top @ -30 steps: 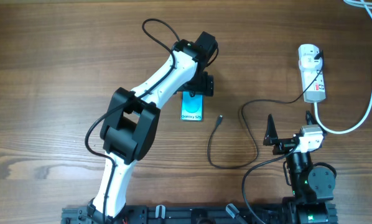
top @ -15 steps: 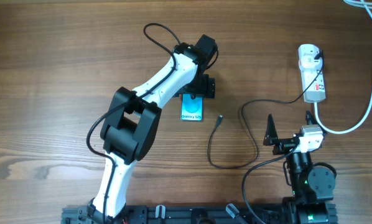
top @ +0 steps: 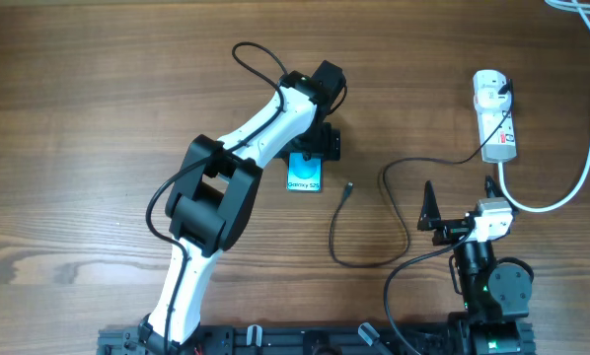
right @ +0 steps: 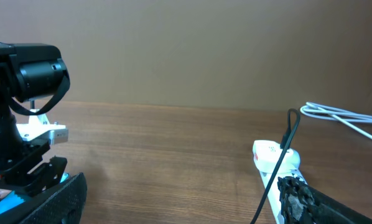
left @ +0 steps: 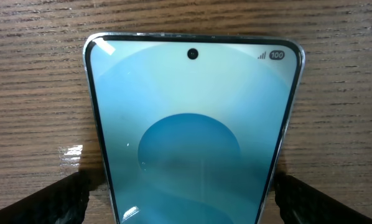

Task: Plug charger to phone and switch on socket
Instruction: 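Close the left gripper on the phone's sides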

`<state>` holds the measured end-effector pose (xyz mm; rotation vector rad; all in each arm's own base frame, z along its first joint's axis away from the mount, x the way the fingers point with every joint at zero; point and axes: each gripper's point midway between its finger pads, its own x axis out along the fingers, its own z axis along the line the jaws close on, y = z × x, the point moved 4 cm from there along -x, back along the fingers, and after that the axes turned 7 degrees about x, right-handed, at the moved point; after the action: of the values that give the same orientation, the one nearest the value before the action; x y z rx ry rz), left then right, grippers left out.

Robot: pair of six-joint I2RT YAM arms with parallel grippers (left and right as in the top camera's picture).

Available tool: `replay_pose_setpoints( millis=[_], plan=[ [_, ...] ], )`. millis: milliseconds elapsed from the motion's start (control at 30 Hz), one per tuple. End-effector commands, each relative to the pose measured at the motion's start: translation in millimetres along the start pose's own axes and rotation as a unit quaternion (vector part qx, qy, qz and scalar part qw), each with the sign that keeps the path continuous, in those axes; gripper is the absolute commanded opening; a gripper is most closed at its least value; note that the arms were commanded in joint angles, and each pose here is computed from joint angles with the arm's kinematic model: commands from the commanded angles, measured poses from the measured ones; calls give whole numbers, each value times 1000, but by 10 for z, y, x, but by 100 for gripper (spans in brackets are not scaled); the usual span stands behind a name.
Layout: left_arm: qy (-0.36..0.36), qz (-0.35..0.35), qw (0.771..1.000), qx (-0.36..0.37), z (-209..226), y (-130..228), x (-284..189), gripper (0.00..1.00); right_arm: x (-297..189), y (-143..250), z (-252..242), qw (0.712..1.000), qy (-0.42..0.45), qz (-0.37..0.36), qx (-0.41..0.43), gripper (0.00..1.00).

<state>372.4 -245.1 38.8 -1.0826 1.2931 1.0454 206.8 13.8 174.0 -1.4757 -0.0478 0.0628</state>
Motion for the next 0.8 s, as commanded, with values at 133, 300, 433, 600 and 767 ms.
replay_pose_setpoints(
  millis=[133, 300, 433, 600, 767],
  plan=[
    [-8, 35, 999, -3, -5, 114, 212, 100, -4, -22, -8, 1000, 4, -7, 1, 100],
    [-8, 37, 999, 0, -34, 134, 212, 100, -4, -22, -8, 1000, 4, -7, 1, 100],
    [-8, 37, 999, 2, -46, 140, 212, 100, -4, -22, -8, 1000, 4, -7, 1, 100],
    [-8, 37, 999, 0, -45, 140, 212, 100, -4, -22, -8, 1000, 4, -7, 1, 100],
    [-8, 37, 999, -1, -45, 140, 212, 100, -4, -22, -8, 1000, 4, -7, 1, 100]
  ],
)
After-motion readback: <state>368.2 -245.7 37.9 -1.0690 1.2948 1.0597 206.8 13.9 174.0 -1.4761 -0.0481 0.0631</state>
